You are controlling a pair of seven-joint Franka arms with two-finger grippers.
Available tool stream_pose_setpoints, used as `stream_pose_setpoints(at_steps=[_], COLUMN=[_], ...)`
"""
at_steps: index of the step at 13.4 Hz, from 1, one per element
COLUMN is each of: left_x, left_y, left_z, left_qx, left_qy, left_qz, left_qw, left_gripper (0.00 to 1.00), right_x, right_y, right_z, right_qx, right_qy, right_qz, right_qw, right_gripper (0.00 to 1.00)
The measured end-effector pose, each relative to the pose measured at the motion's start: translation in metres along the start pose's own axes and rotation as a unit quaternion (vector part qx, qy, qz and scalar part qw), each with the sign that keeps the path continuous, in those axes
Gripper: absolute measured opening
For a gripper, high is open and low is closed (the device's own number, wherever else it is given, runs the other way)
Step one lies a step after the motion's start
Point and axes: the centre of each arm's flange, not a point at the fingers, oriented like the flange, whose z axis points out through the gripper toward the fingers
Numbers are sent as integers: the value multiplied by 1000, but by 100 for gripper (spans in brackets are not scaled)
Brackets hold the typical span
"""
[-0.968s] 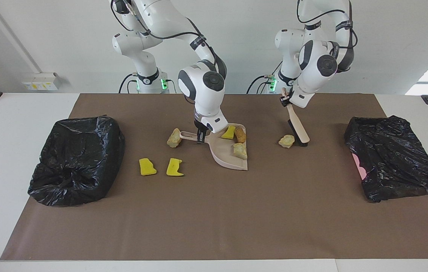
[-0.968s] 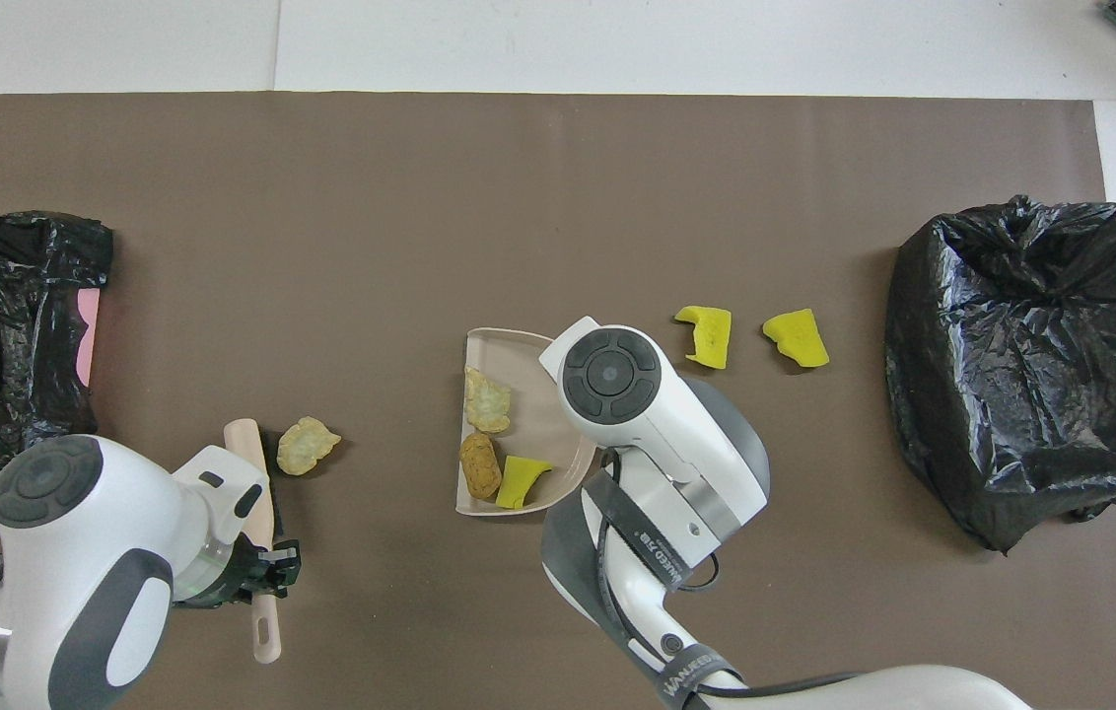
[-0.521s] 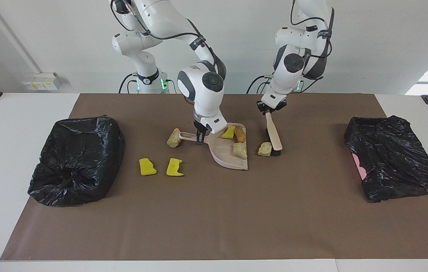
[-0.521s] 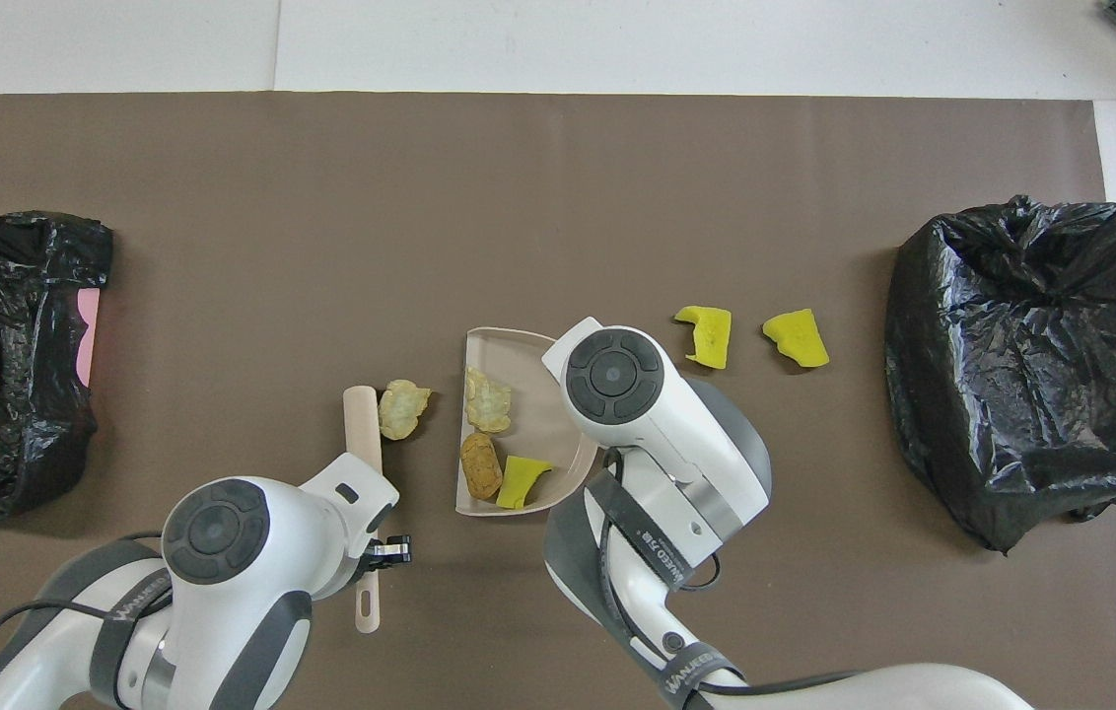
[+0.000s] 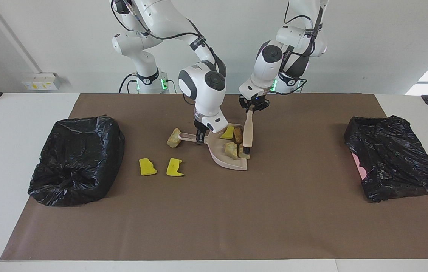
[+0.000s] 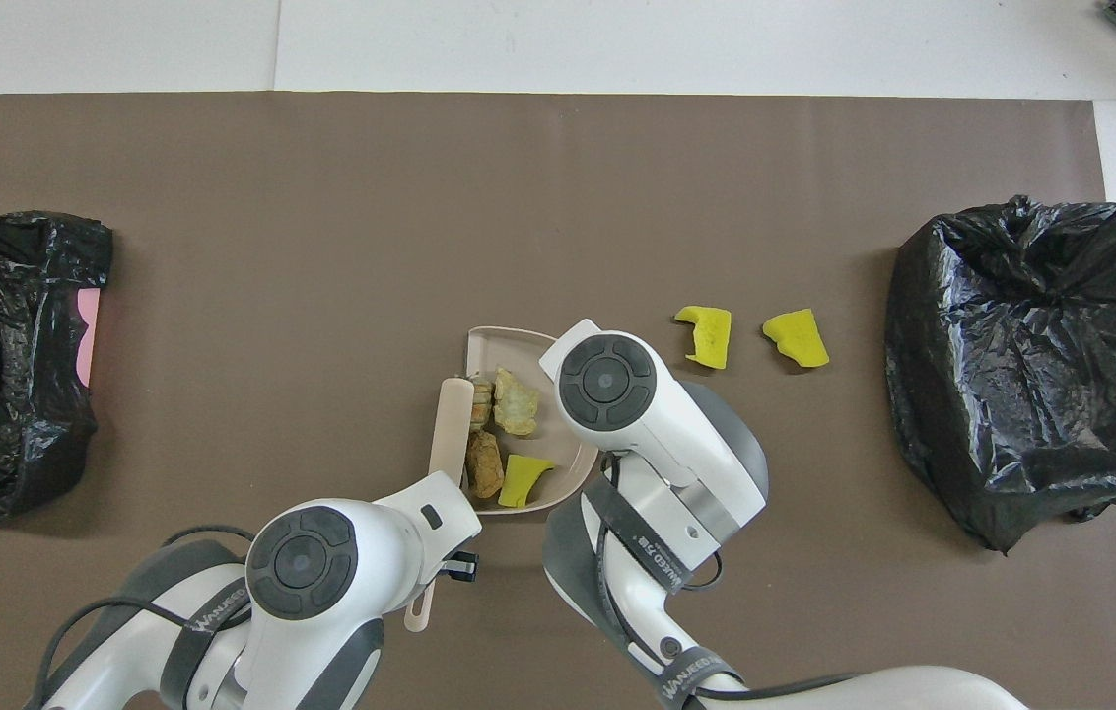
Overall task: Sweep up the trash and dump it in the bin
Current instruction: 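Sweep the chunks and sponges into the dustpan with the left gripper's brush, then carry the loaded dustpan with the right gripper to the nearby trash bag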
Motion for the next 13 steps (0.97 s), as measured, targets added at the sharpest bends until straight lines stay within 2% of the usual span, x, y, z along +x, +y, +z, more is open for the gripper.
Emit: stream_pose_setpoints(at_steps=[5,7,10,13], left_x=[4,8,14,20], left_y=[21,17,-18,-52], left_z=[-20,-29,-61,-84], left_qx=[-10,-14,-7,-8], left_qy=[19,16,-48,-75], left_qz=[32,28,-8,-45], left_qw=[999,999,999,996], left_gripper=[26,26,26,26], right_x=[-5,-12,-22,-34], right_y=[4,11,20,29], right_z=[-5,-9,-16,-21], right_qx=[-1,-5,-9,-9], right_qy=[-17,-15,-11,-3], right_qz=[1,8,20,34], right_qw=[1000,1000,1000,999], right_gripper=[33,33,33,33])
